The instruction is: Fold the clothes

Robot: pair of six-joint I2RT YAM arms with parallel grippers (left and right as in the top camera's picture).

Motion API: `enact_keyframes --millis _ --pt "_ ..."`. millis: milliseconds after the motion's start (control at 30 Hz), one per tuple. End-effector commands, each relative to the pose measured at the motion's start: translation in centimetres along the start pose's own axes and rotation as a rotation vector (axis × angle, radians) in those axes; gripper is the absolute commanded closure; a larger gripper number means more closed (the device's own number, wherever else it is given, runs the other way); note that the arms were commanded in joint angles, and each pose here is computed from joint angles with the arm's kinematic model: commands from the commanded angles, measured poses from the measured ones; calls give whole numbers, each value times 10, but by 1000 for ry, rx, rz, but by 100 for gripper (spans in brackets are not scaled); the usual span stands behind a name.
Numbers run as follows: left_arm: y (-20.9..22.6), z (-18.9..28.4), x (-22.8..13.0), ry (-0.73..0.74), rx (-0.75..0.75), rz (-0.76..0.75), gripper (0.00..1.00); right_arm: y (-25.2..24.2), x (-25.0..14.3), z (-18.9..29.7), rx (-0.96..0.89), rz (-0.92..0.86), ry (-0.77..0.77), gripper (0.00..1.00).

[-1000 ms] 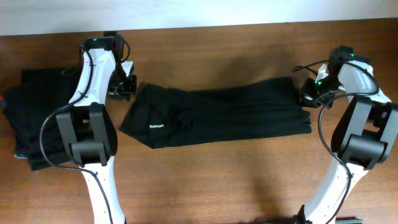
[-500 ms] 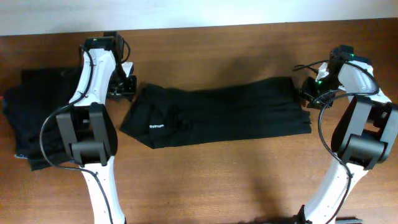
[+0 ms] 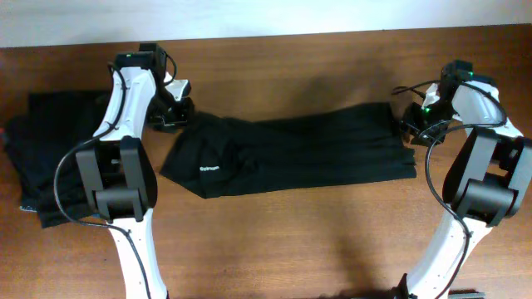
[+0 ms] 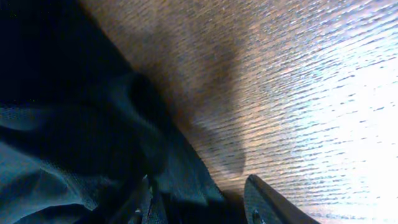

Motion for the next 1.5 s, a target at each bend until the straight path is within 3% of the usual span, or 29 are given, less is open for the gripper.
enact_keyframes --millis 0,333,533,667,767,833,867,1000,1133,1333,1467 --pt "-8 8 -4 -13 -60 -27 43 -2 -1 6 -13 -1 -8 47" --pt "9 -40 -21 38 -29 -17 38 -2 -3 6 -13 -4 1 47" --pt "18 -43 -29 69 22 -14 41 -2 -4 6 -12 -4 4 47" --pt "7 -43 -34 93 -32 -14 58 -2 -4 6 -12 -4 3 46" --pt "-10 -43 -36 101 -105 -23 78 -2 -4 6 -13 -5 3 46" --pt "-16 -43 -36 102 -145 -22 84 -2 -4 6 -12 -5 4 46" --pt "-19 -42 -36 103 -163 -21 92 -2 -4 6 -12 -5 3 46" --pt "-20 -42 -36 104 -170 -21 99 -2 -4 6 -12 -5 4 46" --pt "-37 -38 -38 104 -295 -96 100 -2 -4 6 -12 -5 4 46" --pt "-26 -34 -36 91 -253 -93 98 -2 -4 6 -14 -4 4 46" --pt "-18 -7 -23 9 -256 -107 80 -2 -4 6 -16 -4 5 46"
Point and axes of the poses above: each gripper's point midway between its finger pads, its own z axis back along the fingers, its own y axis along the line the jaws close on, x = y × z, the point moved 2 cm from there along z, back along the fingers, and after that the axes turned 11 degrees about z, right-handed, at the moved point
